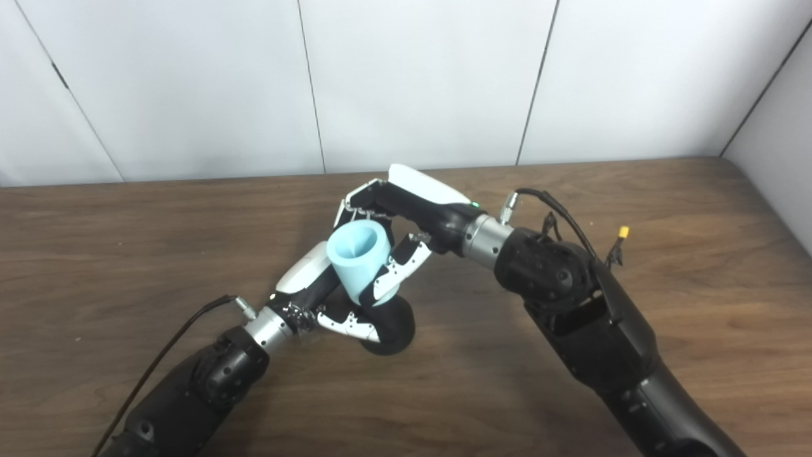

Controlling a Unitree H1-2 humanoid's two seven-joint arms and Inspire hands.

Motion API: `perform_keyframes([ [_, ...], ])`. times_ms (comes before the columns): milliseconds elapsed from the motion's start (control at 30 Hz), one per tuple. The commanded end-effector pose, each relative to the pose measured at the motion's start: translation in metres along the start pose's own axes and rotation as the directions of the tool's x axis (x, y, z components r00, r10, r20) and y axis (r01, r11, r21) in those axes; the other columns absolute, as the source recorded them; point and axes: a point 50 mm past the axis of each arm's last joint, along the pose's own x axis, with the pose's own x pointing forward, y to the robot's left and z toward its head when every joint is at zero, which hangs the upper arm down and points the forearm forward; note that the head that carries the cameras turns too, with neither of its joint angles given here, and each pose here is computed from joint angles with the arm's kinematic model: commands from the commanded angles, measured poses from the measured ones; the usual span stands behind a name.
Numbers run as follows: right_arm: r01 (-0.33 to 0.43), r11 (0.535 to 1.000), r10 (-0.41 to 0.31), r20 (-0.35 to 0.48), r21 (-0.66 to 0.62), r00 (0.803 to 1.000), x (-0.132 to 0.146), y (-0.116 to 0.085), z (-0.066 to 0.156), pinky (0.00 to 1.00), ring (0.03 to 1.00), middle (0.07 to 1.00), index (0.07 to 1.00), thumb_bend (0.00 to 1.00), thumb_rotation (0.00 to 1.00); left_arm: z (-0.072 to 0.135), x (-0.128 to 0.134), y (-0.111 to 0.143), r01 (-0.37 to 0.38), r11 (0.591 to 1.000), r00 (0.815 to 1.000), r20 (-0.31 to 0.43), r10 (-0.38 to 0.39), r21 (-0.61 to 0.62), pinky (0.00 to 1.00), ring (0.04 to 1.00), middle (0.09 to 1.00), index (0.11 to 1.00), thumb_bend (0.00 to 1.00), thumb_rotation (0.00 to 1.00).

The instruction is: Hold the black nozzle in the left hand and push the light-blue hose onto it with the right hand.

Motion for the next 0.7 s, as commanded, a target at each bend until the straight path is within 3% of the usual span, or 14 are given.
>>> perform_keyframes([
  [0, -0.104, 0.995, 0.104, 0.036, -0.003, 0.994, 0.002, 0.009, 0.008, 0.32, 0.366, 0.440, 0.509, 0.53, 0.00, -0.022, -0.062, -0.088, 0.287, 0.954, 0.932, -0.202, -0.299, -0.089, 0.38, 0.411, 0.488, 0.506, 0.50, 0.00],
  [167, -0.145, 0.989, 0.145, -0.006, -0.015, 0.989, -0.004, 0.014, -0.001, 0.31, 0.355, 0.439, 0.506, 0.53, 0.00, -0.023, -0.064, -0.085, 0.292, 0.952, 0.927, -0.219, -0.306, -0.094, 0.39, 0.413, 0.491, 0.504, 0.50, 0.00],
  [267, -0.153, 0.988, 0.152, -0.025, -0.020, 0.988, -0.009, 0.017, -0.007, 0.51, 0.369, 0.433, 0.512, 0.53, 0.00, -0.024, -0.065, -0.084, 0.292, 0.952, 0.926, -0.223, -0.305, -0.090, 0.39, 0.417, 0.490, 0.501, 0.50, 0.00],
  [300, -0.151, 0.988, 0.151, -0.026, -0.015, 0.988, -0.011, 0.017, -0.009, 0.51, 0.370, 0.431, 0.513, 0.53, 0.00, -0.024, -0.065, -0.083, 0.293, 0.952, 0.925, -0.224, -0.305, -0.089, 0.39, 0.419, 0.490, 0.501, 0.50, 0.00],
  [367, -0.145, 0.989, 0.146, -0.040, 0.007, 0.989, -0.015, 0.019, -0.014, 0.36, 0.357, 0.427, 0.513, 0.53, 0.00, -0.025, -0.066, -0.082, 0.292, 0.952, 0.925, -0.226, -0.305, -0.089, 0.39, 0.418, 0.489, 0.501, 0.50, 0.00],
  [467, -0.132, 0.991, 0.133, -0.056, 0.022, 0.990, -0.022, 0.021, -0.020, 0.29, 0.340, 0.425, 0.511, 0.53, 0.00, -0.026, -0.067, -0.080, 0.290, 0.954, 0.926, -0.228, -0.301, -0.083, 0.39, 0.417, 0.489, 0.503, 0.50, 0.00],
  [667, -0.100, 0.994, 0.104, -0.078, 0.052, 0.991, -0.034, 0.029, -0.032, 0.31, 0.347, 0.432, 0.514, 0.53, 0.00, -0.026, -0.067, -0.078, 0.283, 0.956, 0.926, -0.236, -0.294, -0.080, 0.39, 0.418, 0.486, 0.504, 0.50, 0.00],
])
